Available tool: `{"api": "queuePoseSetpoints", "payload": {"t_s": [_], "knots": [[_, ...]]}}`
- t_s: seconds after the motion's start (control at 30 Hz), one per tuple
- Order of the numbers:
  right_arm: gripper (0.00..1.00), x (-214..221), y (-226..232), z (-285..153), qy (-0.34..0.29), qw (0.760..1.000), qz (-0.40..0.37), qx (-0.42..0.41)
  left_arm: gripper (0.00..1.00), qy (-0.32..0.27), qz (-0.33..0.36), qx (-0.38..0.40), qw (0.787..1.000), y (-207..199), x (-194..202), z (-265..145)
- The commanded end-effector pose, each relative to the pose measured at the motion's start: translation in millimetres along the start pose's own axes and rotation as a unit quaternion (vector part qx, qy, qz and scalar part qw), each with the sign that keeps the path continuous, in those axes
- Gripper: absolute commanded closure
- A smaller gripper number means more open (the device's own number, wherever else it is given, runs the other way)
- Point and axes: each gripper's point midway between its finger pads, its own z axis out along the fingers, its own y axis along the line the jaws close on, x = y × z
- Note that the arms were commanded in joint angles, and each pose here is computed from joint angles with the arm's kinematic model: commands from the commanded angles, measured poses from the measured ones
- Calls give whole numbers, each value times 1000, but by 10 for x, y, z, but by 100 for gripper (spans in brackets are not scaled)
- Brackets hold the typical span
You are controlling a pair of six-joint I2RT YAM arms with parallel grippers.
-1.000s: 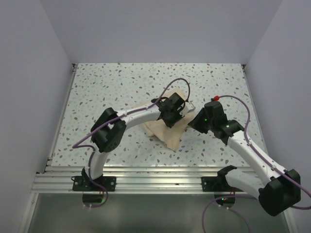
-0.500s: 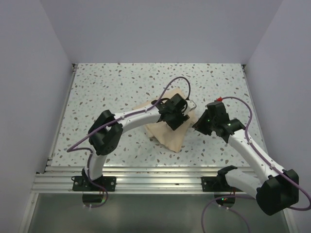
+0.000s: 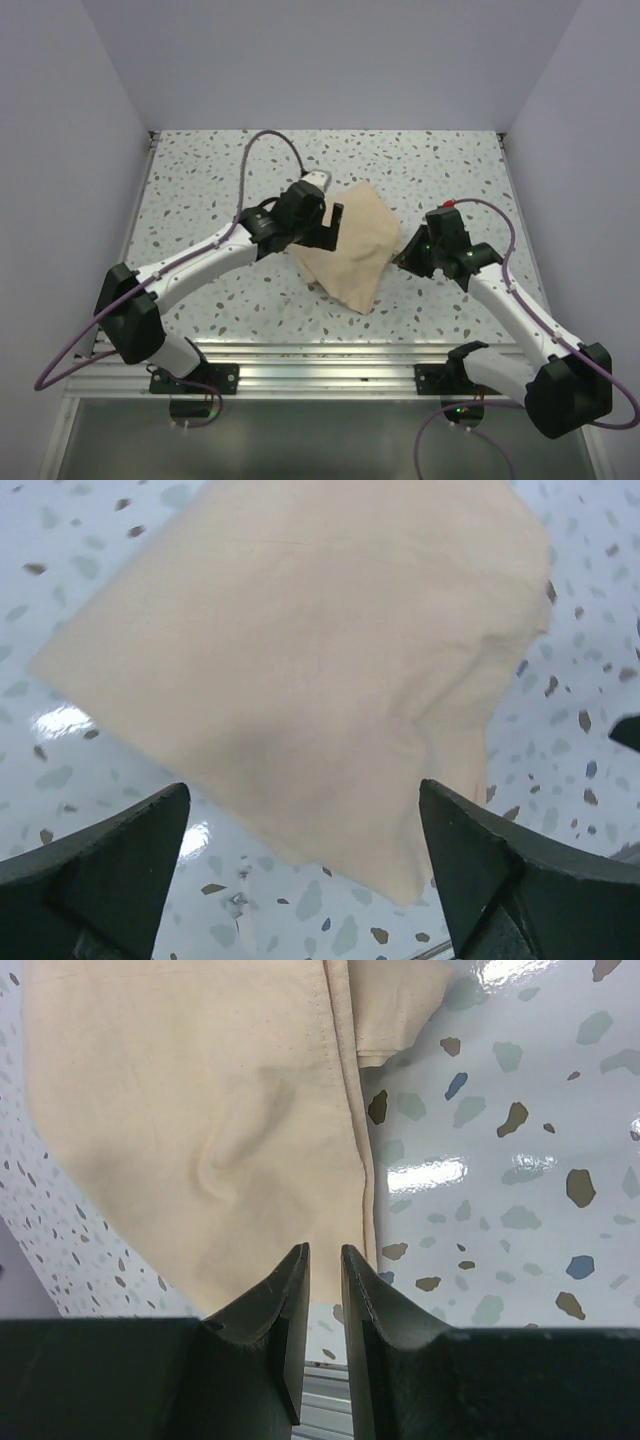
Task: Prepare the surgical pack
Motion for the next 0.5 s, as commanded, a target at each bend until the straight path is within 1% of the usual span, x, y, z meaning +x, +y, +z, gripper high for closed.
{"api": "queuePoseSetpoints", "payload": {"t_s": [0.0, 0.07, 0.13, 0.2, 0.23, 0.27, 0.37, 0.43, 0.47], "knots": [[76, -93, 170, -35, -6, 1000, -14, -27, 0, -18, -190, -93, 977, 647, -26, -10], [76, -84, 187, -25, 0, 999, -16, -28, 0, 0, -233, -106, 967, 753, 84, 14], [76, -97, 220, -25, 1, 999, -16, -33, 0, 9, -269, -145, 952, 927, 168, 8], [76, -102, 242, -19, 4, 999, -17, -34, 0, 4, -286, -160, 945, 1020, 191, -9], [76, -116, 278, -33, 3, 999, -20, -39, 0, -3, -295, -156, 943, 1020, 177, -6], [76, -110, 284, -23, 6, 999, -20, -39, 0, -2, -300, -151, 942, 1035, 249, 17], [76, -63, 286, 13, 18, 999, -19, -41, 0, -20, -325, -126, 937, 1036, 200, 35], [77, -18, 257, 38, 24, 999, -17, -41, 1, -13, -340, -125, 932, 1062, 203, 85], [77, -5, 250, 38, 25, 999, -16, -41, 3, -7, -346, -130, 929, 1081, 220, 109]]}}
